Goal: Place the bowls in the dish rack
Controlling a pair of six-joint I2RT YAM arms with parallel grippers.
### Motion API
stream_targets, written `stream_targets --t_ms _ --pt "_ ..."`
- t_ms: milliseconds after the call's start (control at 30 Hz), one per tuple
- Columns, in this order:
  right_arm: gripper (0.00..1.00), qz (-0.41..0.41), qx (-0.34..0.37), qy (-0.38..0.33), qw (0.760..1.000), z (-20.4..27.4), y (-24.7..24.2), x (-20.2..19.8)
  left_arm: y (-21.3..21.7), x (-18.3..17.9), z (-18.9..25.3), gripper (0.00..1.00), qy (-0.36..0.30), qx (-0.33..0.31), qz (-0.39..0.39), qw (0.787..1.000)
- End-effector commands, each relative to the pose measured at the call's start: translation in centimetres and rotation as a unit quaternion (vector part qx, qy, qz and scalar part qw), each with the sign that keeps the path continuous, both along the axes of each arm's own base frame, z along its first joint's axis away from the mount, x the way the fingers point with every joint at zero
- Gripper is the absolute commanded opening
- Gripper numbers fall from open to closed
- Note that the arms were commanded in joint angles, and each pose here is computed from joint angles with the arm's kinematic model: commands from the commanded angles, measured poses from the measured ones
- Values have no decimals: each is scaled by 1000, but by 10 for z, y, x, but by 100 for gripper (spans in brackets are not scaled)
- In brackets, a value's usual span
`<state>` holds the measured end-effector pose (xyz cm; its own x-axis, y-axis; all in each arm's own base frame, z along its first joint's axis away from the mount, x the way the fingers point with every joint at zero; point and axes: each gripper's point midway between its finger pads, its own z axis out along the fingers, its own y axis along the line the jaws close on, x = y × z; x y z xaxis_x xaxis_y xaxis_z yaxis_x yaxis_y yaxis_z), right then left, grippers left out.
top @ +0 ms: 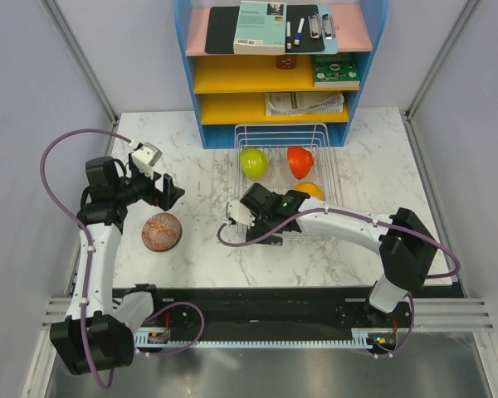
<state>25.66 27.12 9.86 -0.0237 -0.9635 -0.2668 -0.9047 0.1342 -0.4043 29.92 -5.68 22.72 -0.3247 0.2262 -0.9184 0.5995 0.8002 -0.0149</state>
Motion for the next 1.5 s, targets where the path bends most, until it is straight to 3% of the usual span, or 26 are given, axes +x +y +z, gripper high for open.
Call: stream_targets --t_ms 0,467,633,767,1100,1300,1467 --pt "98 -13 21 -54 998 31 3 24 0 0 9 100 -19 3 -3 1000" --pt "98 29 111 5 993 87 27 -19 5 3 8 100 -16 8 10 1000" --pt "98 46 174 33 983 114 36 -42 29 11 -1 100 -11 59 58 997" --pt "98 66 226 40 971 143 35 -59 46 10 -27 100 33 100 70 992" --pt "97 60 230 23 971 148 19 -62 53 -32 -92 100 94 195 -48 975" --pt "98 56 224 26 973 142 17 -62 58 -53 -114 90 120 243 -115 956" --pt "98 57 226 25 972 144 18 -62 74 -49 -123 88 143 264 -112 947"
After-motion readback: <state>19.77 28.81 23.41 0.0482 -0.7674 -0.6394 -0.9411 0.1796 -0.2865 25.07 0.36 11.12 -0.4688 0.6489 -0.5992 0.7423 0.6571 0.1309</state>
